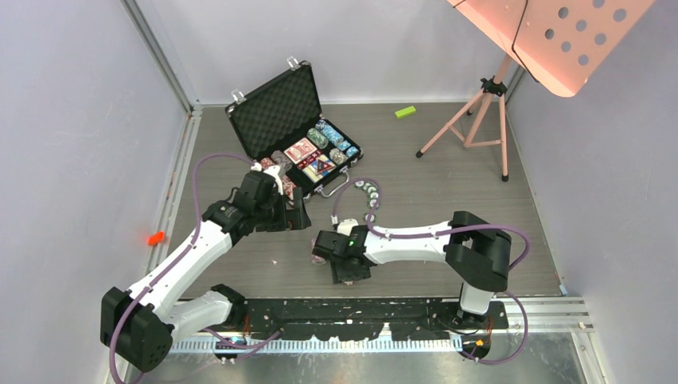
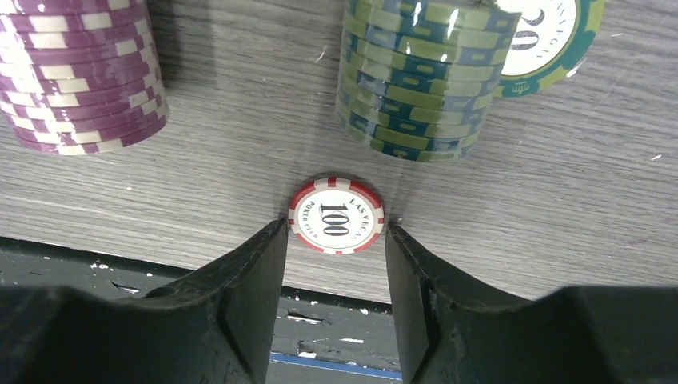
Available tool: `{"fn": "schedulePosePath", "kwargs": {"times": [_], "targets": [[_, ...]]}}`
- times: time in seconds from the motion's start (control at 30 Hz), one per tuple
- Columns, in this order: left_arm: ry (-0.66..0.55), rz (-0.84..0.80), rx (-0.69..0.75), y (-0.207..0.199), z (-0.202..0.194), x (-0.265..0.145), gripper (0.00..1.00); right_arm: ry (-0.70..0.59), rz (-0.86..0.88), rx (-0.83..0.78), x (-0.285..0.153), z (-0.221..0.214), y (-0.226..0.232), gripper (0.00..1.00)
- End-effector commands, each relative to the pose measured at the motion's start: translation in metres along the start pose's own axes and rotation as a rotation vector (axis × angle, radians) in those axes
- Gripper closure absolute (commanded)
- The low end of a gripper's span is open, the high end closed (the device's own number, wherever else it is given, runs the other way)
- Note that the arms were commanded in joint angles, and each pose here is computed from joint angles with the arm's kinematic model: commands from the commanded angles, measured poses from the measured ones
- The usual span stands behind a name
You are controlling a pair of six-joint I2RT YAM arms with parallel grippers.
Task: Pack up texas hold em set
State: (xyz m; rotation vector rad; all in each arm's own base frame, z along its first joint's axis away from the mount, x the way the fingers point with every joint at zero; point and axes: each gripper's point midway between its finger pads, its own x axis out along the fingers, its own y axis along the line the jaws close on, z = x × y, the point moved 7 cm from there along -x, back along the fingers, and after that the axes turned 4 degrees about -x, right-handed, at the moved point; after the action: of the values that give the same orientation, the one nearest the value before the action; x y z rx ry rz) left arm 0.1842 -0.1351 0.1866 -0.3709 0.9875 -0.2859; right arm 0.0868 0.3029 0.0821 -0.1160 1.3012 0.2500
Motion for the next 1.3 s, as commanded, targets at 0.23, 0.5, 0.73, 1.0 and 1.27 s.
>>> {"fn": "schedulePosePath", "kwargs": {"times": [0.23, 0.5, 0.73, 1.0, 1.27], "targets": [[-0.042, -0.045, 0.003, -0.010, 0.012, -0.009, 0.00, 0.018, -0.035, 0.000, 0.009, 0.002, -0.002, 0.50], [-0.033, -0.091, 0.009, -0.018, 0.014, -0.013, 0.00, -0.051, -0.030, -0.021, -0.007, 0.012, -0.004, 0.60], [0.013, -0.188, 0.017, -0.031, 0.015, -0.015, 0.00, -0.139, 0.018, -0.024, -0.035, 0.022, -0.008, 0.65], [0.029, -0.217, -0.002, -0.036, 0.016, -0.013, 0.01, -0.127, 0.004, -0.028, -0.036, 0.020, -0.011, 0.31], [0.030, -0.210, -0.003, -0.035, 0.016, -0.015, 0.01, -0.072, -0.011, -0.044, -0.015, 0.015, -0.002, 0.28]]}}
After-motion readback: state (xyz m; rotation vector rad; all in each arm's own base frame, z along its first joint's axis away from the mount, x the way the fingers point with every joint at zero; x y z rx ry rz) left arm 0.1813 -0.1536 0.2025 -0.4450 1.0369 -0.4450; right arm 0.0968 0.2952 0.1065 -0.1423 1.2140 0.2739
